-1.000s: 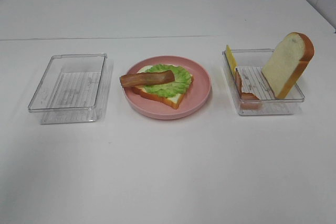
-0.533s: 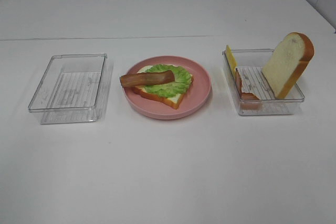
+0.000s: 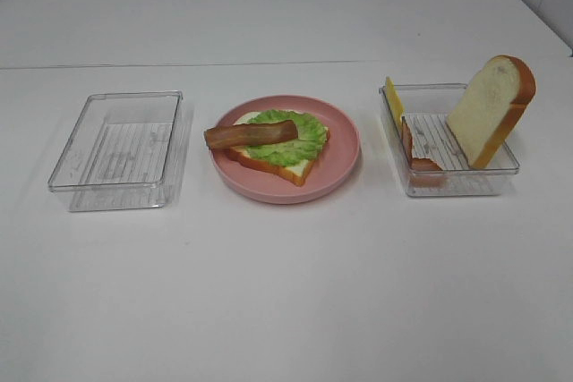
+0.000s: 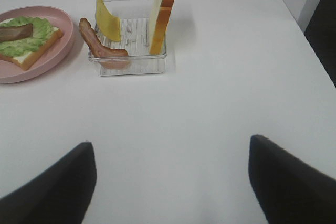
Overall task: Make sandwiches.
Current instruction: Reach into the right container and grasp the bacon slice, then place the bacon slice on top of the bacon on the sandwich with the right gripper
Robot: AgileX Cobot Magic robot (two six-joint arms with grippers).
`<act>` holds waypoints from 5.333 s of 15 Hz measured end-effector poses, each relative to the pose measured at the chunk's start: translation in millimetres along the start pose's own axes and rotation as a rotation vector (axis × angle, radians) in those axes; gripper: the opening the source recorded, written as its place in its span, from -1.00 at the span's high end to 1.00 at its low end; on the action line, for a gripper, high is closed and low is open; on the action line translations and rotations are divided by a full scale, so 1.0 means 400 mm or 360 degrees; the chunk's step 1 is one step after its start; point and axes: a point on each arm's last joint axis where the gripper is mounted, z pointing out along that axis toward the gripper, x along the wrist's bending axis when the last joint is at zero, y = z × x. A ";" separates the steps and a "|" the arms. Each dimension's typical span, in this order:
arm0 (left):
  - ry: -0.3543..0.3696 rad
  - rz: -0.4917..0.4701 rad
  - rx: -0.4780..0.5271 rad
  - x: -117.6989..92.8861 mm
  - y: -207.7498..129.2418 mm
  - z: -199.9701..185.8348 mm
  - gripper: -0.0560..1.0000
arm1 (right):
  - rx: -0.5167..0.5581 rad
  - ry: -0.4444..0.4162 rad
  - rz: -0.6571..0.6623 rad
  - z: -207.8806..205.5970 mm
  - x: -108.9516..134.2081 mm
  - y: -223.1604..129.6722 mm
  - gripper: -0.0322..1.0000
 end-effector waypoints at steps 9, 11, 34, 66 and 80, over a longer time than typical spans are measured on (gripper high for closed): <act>-0.0096 0.0068 -0.0061 -0.015 0.000 0.017 -0.60 | -0.0054 0.0019 0.0030 0.031 0.000 0.059 -0.52; -0.0096 0.0069 -0.0062 -0.015 0.000 0.017 -0.60 | -0.0070 0.0046 0.0083 0.081 -0.001 0.106 -0.52; -0.0096 0.0073 -0.0064 -0.015 0.000 0.017 -0.60 | 0.1355 0.0514 -0.0158 0.930 0.219 0.373 -0.49; -0.0096 0.0073 -0.0066 -0.015 0.000 0.017 -0.60 | 0.1233 0.1163 0.0361 0.940 0.376 0.478 0.94; -0.0096 0.0073 -0.0066 -0.015 0.000 0.017 -0.60 | 0.1158 0.1396 0.0970 1.143 0.514 0.306 0.94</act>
